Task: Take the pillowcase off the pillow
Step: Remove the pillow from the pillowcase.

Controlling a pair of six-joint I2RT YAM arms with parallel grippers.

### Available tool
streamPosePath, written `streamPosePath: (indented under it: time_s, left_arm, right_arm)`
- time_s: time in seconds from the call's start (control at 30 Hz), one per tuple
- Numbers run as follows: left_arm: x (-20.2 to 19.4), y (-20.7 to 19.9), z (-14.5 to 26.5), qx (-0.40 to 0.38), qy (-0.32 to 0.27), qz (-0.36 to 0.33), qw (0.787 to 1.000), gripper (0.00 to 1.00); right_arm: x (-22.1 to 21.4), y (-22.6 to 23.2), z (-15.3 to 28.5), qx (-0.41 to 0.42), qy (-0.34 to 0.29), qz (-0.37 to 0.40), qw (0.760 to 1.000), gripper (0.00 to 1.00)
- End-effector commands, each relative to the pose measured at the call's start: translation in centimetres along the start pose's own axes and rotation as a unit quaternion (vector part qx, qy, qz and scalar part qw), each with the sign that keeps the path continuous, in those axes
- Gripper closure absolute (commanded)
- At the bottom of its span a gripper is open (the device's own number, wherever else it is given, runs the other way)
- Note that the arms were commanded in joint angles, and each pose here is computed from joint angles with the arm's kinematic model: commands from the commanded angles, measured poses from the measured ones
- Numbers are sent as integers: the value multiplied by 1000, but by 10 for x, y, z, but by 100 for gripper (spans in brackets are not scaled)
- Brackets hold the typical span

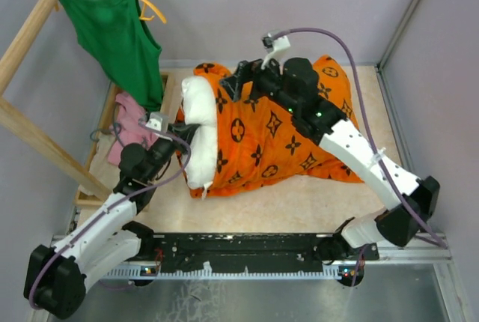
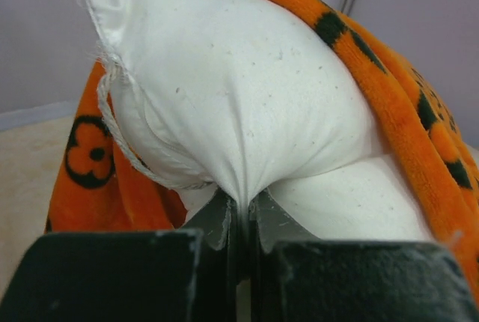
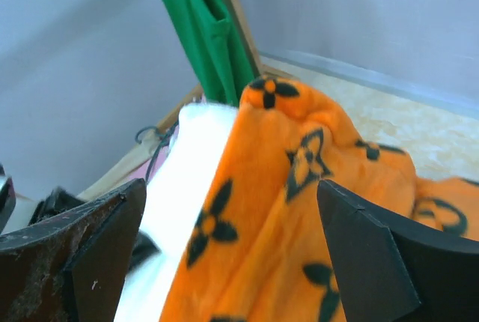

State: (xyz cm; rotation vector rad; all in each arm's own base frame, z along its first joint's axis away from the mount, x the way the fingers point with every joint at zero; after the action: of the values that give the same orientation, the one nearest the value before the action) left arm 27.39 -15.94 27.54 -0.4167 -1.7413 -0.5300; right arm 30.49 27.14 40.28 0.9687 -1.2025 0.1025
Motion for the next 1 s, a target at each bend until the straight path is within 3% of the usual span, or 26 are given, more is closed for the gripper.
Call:
streamPosePath:
  time_s: [0.0,0.2,0.3,0.47,0.67,0.77,0.97]
  left_arm:
    - [35,-23,25,-61,-119,19,991,100]
    - [33,-28,30,-77,-109,10,991,100]
    - [36,-25,29,-71,-109,-6,992,100]
    - [43,-25,36,-70,-114,-12,991,100]
    - [57,-25,46,-68,-125,-17,990,100]
    - [72,-21,54,-53,-141,-13,989,100]
    - [94,-9,72,-1,-170,-1,985,100]
  right_arm:
    - [-14,0,-38,-16,18,48,999,5]
    - [-49,-12,-80,-32,56,61,996,6]
    - [-65,-37,-95,-91,57,43,993,10]
    - [-43,-77,-73,-157,-12,1,988,44]
    - [-26,-143,-33,-221,-55,-49,972,78]
    - [-31,-170,-16,-256,-61,-64,963,83]
    - [-45,-187,-6,-272,-39,-83,958,80]
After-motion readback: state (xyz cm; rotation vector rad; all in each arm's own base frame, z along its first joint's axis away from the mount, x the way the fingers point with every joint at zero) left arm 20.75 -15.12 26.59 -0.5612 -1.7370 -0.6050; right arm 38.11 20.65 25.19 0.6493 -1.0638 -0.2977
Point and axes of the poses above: each gripper's point midway between its finger pads, its own z axis back along the fingers, its own y axis along the line the jaws close on, x = y × z, the point moved 4 cm from there along z, back along the fingers, and after that the axes turned 15 degrees about -z, right-handed, at the moved point
